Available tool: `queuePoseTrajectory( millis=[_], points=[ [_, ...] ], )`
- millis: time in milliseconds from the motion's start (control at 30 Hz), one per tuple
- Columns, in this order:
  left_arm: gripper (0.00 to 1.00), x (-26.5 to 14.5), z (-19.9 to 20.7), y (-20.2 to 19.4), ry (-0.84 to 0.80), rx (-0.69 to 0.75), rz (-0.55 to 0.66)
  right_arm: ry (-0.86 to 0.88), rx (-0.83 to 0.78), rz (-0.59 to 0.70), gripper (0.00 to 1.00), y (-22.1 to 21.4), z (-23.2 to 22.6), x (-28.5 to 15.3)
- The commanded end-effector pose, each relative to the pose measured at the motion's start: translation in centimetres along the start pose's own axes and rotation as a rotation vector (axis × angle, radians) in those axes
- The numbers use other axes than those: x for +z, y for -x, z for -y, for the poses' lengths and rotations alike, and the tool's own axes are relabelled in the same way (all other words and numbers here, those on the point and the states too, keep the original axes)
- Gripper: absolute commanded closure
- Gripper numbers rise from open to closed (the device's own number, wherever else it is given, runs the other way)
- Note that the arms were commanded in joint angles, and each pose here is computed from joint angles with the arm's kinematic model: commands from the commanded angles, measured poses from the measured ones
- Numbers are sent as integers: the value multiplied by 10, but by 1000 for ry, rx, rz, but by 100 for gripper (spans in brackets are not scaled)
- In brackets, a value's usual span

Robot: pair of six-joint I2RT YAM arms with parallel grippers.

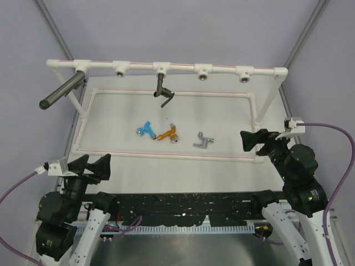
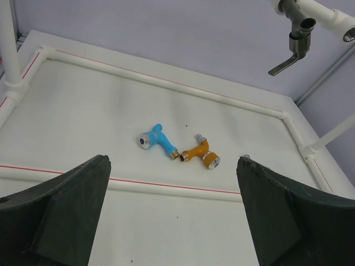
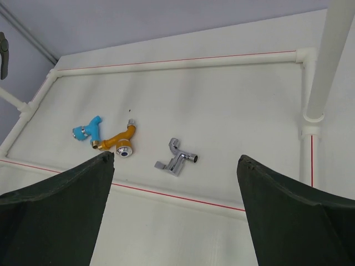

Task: Install the water faucets

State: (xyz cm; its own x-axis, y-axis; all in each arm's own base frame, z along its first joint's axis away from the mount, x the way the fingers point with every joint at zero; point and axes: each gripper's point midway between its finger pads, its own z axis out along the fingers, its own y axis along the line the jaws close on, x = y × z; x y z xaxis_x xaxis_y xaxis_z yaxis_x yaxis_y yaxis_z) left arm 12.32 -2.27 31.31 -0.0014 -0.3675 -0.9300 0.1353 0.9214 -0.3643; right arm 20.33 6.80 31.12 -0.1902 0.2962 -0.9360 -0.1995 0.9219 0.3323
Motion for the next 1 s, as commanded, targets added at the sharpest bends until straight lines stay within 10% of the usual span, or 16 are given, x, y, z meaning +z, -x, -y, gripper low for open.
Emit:
queuePoseTrajectory(
  millis=[0, 967],
  points=[
    [0, -22, 5, 24, -60, -22, 162, -69, 62, 9, 4, -3, 11, 3],
    [0, 26, 12, -106, -210, 42, -192, -583, 856, -375, 4, -240, 82, 46]
  ],
)
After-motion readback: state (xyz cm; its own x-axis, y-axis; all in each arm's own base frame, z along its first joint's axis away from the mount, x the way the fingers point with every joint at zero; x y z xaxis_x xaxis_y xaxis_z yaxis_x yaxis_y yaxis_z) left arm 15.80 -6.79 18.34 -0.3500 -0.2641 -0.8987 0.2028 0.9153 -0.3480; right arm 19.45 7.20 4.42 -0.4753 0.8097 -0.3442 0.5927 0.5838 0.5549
